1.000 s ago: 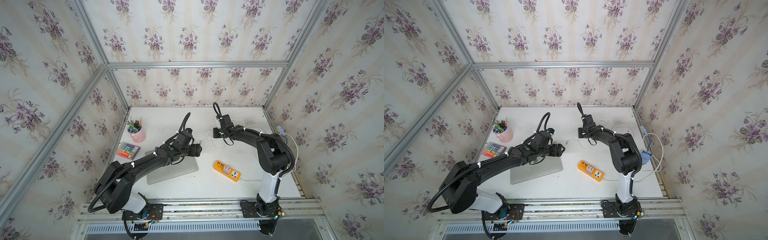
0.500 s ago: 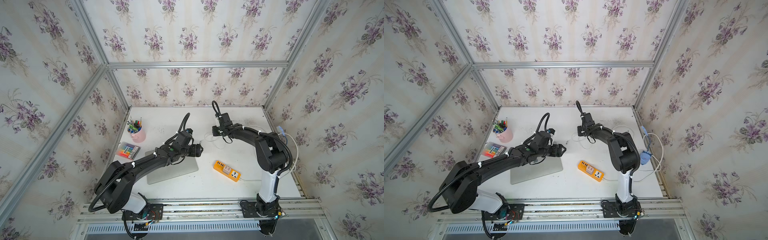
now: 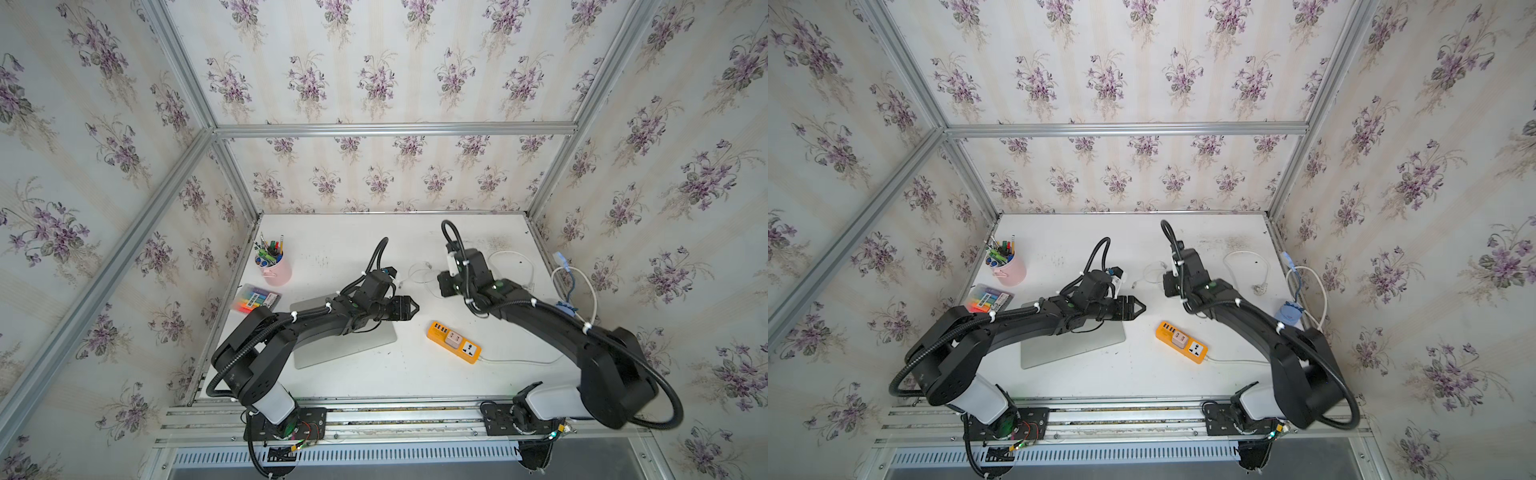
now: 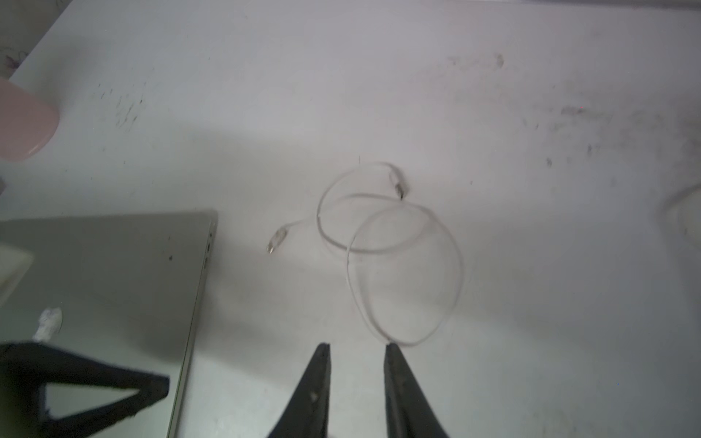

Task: Unplug the laptop charger
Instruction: Place the charging cable at the center of the board, then remove the plug from the socket.

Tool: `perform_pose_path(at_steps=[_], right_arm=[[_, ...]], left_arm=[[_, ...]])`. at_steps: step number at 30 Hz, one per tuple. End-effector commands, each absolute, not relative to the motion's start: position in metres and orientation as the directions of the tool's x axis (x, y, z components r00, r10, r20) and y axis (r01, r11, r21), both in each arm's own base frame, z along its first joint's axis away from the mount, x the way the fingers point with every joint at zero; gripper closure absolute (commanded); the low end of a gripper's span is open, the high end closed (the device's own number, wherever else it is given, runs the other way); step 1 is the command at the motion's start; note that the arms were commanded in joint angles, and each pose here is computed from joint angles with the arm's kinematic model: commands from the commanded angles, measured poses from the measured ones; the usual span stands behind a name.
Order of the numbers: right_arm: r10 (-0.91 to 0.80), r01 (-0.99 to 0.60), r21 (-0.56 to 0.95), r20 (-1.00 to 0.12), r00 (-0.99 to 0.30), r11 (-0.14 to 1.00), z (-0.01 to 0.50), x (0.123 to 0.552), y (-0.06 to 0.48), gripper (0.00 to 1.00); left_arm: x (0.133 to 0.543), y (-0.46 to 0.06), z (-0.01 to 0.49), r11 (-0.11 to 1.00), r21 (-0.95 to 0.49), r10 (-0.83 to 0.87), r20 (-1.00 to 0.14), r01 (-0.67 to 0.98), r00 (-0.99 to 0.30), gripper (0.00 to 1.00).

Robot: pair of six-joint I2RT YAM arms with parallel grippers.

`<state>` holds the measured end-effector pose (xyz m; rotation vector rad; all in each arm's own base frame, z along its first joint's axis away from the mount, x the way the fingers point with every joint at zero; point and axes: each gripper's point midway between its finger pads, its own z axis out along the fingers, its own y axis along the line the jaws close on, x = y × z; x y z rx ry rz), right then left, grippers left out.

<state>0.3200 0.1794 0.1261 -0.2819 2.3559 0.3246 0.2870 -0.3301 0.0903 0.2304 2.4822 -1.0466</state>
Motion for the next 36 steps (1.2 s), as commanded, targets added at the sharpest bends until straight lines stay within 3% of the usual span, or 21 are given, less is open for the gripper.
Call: perform_pose_path(at_steps=[1, 5, 15, 19, 22, 36], right_arm=[[0.021, -0.226, 0.251, -0.711, -0.703, 0.941, 0.131, 0.288, 0.171, 0.72], [0.077, -0.229, 0.312, -0.728, -0.681, 0.922, 0.148, 0.254, 0.163, 0.69], [0.039, -0.196, 0.274, -0.666, -0.745, 0.941, 0.122, 0.199, 0.168, 0.67], [0.041, -0.177, 0.254, -0.668, -0.743, 0.951, 0.122, 0.183, 0.165, 0.66], [0.030, -0.162, 0.233, -0.652, -0.757, 0.959, 0.115, 0.175, 0.162, 0.64], [0.019, -0.118, 0.158, -0.672, -0.740, 0.980, 0.105, 0.174, 0.154, 0.54]], left_arm=[[0.285, -0.358, 0.104, 0.598, -0.728, -0.036, -0.442, 0.335, -0.896, 0.30], [0.276, -0.370, 0.097, 0.589, -0.731, -0.010, -0.433, 0.345, -0.901, 0.33], [0.262, -0.389, 0.099, 0.578, -0.729, 0.021, -0.436, 0.366, -0.900, 0.44], [0.259, -0.392, 0.098, 0.575, -0.732, 0.027, -0.430, 0.366, -0.902, 0.44], [0.256, -0.397, 0.096, 0.572, -0.732, 0.036, -0.428, 0.370, -0.903, 0.50], [0.250, -0.405, 0.089, 0.574, -0.733, 0.052, -0.413, 0.366, -0.909, 0.49]])
